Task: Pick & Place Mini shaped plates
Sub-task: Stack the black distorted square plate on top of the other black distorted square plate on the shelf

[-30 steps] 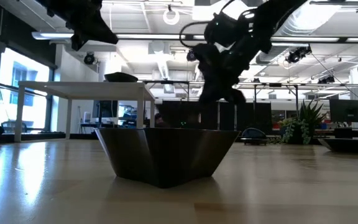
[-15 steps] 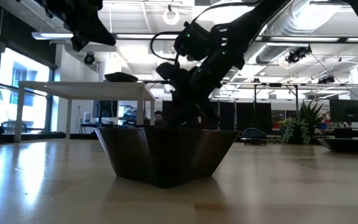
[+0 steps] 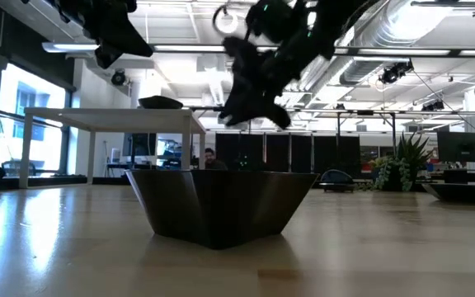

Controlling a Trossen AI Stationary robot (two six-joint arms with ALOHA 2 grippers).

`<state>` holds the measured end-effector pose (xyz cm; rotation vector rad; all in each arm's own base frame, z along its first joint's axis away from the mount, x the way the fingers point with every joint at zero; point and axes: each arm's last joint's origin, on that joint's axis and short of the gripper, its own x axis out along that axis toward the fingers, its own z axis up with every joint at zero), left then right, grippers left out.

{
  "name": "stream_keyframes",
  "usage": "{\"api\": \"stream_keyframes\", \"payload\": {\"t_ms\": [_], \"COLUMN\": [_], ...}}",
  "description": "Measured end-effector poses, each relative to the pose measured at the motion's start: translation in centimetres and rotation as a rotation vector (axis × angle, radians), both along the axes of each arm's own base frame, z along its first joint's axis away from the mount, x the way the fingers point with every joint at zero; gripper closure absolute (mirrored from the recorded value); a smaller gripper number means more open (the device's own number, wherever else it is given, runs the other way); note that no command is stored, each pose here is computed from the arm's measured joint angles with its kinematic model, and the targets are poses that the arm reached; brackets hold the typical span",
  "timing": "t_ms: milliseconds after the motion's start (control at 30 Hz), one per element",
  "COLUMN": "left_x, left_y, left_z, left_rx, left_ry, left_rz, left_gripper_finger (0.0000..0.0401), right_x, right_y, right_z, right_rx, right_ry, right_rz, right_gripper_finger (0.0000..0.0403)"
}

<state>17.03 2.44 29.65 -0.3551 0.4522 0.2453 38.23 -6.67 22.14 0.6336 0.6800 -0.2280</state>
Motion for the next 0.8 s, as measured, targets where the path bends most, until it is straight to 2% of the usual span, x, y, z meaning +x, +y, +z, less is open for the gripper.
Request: {"api": "stream_keyframes", "payload": {"t_ms": [100,167,233,333,467,667,800], "left_x": [0.6,1.2,1.8,3.0,4.1,5.1,5.4], "left_y": [0.1,0.2,0.2,0.1,-0.5,-1.1,-1.2], "left_z": [-0.6,-1.0,-1.5,-2.4,-3.5,-4.7,-5.2], "left_rx": [-0.006,-0.009,-0.023,-0.052,-0.098,-0.332,-0.508], "left_ry": [0.039,0.058,0.087,0.122,0.168,0.176,0.161], "left_rz": [0.000,-0.002,-0.017,-0.035,0.024,0.228,0.364], "left_gripper_finger": [0.0396,0.0396,0.0396,0.0396,0.0396,0.0396,0.0396], "right_x": [-1.4,-2.6,-4.0,-6.5,-10.0,-14.3,-16.2], "right_y": [0.5,0.7,0.9,1.1,1.5,2.2,2.6], "right_z": [2.1,2.4,1.9,0.8,-0.3,-1.5,-2.0], "right_rx": [-0.109,-0.153,-0.155,-0.111,-0.073,-0.051,-0.053], "right_ry": [-0.003,-0.030,-0.065,-0.122,-0.131,-0.138,-0.153], "right_rz": [0.023,0.028,0.038,0.041,0.006,-0.036,-0.049], "right_gripper_finger": [0.0346,0.0377,0.0395,0.0390,0.0395,0.0394,0.0399]}}
